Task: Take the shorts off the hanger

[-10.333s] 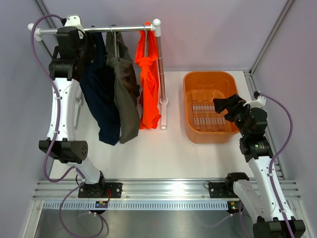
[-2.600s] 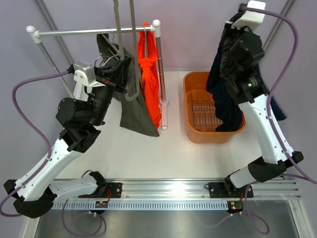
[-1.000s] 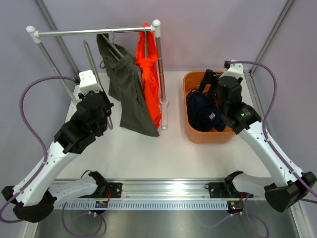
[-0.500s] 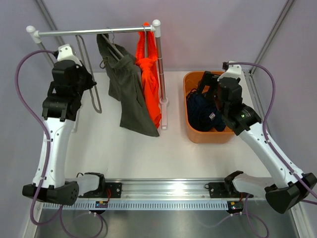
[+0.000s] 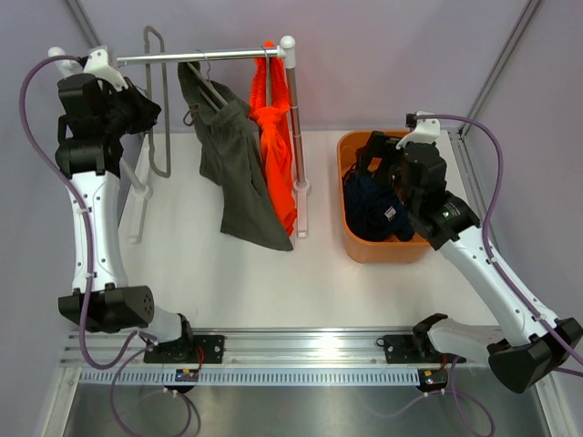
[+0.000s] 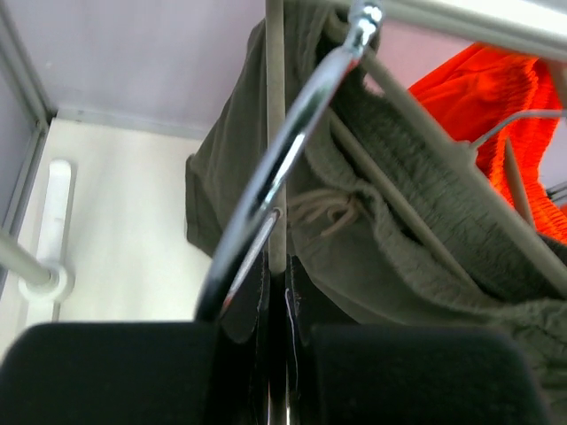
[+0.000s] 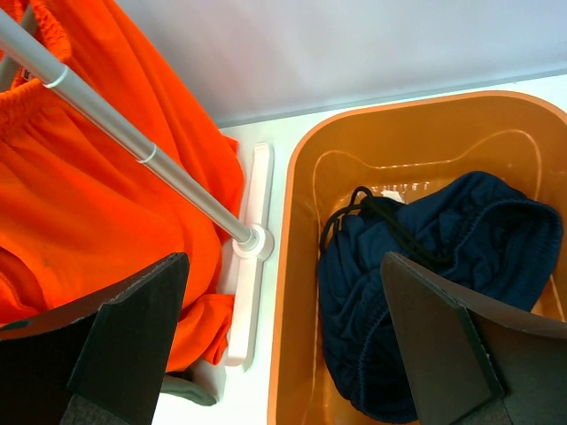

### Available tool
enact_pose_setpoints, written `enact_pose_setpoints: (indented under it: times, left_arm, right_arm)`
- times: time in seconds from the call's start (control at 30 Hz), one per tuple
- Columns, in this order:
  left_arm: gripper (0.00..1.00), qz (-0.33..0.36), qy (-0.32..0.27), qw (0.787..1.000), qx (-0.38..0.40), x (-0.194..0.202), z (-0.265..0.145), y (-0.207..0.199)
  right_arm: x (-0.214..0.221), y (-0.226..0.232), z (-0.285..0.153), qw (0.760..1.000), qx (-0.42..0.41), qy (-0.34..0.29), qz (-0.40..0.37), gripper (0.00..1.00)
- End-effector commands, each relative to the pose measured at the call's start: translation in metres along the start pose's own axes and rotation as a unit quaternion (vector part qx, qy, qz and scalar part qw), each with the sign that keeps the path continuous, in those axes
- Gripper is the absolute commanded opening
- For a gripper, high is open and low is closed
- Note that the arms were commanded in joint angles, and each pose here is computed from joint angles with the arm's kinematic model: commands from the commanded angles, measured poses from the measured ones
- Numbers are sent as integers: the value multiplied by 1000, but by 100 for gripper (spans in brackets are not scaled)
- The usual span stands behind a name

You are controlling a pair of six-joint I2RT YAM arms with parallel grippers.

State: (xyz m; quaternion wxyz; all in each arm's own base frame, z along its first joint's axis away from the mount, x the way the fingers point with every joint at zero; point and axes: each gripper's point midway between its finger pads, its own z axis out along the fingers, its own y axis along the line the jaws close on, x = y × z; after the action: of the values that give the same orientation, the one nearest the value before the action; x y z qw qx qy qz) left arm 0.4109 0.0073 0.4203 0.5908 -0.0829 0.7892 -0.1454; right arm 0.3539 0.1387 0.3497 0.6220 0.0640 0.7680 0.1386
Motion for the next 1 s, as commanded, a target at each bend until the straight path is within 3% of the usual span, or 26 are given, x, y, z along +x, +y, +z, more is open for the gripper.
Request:
enact_pose_setpoints:
  times: [0.0,0.17,0.4,0.97]
  left_arm:
    - [0,36,-36,998,48,-37,-5,-18]
    - [0,38,-39,998,44,-52,3,-16]
    - [0,28,-13,999,44,-47,32,-7]
    - [0,14,12,1000,22,-35,57,10]
  right_arm:
    - [-11,12,3,999,-24,-19,17,99]
    - [-10,14,7,999,-28,-17,14,99]
    - [-9,18,12,999,-36,-19,17,99]
    - [8,28,27,998,-54,1,19,99]
